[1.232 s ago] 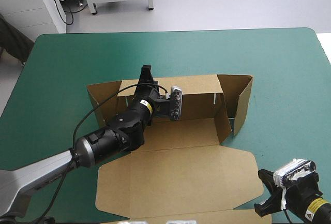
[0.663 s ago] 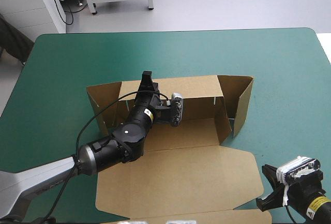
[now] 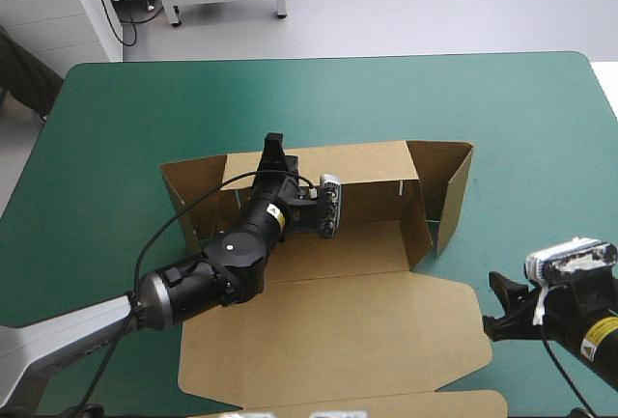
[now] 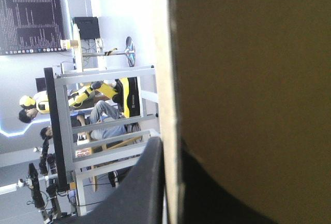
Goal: Fold the box
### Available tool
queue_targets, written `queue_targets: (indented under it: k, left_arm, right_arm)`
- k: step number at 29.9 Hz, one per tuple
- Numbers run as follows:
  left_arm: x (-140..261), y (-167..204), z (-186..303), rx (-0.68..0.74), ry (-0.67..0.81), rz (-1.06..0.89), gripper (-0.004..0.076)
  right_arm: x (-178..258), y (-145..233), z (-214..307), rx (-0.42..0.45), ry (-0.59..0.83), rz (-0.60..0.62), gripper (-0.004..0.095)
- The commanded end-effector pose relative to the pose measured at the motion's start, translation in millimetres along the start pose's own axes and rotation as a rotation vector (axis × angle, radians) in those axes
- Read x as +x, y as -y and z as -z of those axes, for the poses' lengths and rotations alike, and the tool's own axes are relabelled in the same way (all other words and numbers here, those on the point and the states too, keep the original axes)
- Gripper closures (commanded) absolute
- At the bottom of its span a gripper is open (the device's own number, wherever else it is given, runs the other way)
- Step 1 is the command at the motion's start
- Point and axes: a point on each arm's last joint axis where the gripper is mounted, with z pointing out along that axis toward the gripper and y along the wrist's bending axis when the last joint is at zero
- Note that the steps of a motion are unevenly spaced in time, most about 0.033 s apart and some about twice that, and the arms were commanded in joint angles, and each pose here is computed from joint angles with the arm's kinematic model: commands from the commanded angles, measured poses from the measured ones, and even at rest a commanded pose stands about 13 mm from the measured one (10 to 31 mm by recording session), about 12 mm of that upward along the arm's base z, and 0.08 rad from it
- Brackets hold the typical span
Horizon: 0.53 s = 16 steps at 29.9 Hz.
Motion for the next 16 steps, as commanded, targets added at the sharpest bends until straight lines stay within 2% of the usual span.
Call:
queue_targets:
  k: [1, 10, 16]
  left_arm:
    - [-6.0, -18.8, 18.7, -0.053, 0.105, 0.027, 0.0731]
    - [-5.1, -16.8, 19.1, -0.028, 0.098, 0.028, 0.0731]
    - [-4.9, -16.8, 19.1, -0.028, 0.095, 0.024, 0.0731]
  right_arm:
    - [-34.4, 1.0, -0.3, 0.055, 0.049, 0.013, 0.0423]
    - [-105.1, -3.6, -16.7, 0.136, 0.005, 0.068, 0.0423]
    - [-148.3, -9.6, -30.4, 0.147, 0.028, 0.089, 0.0423]
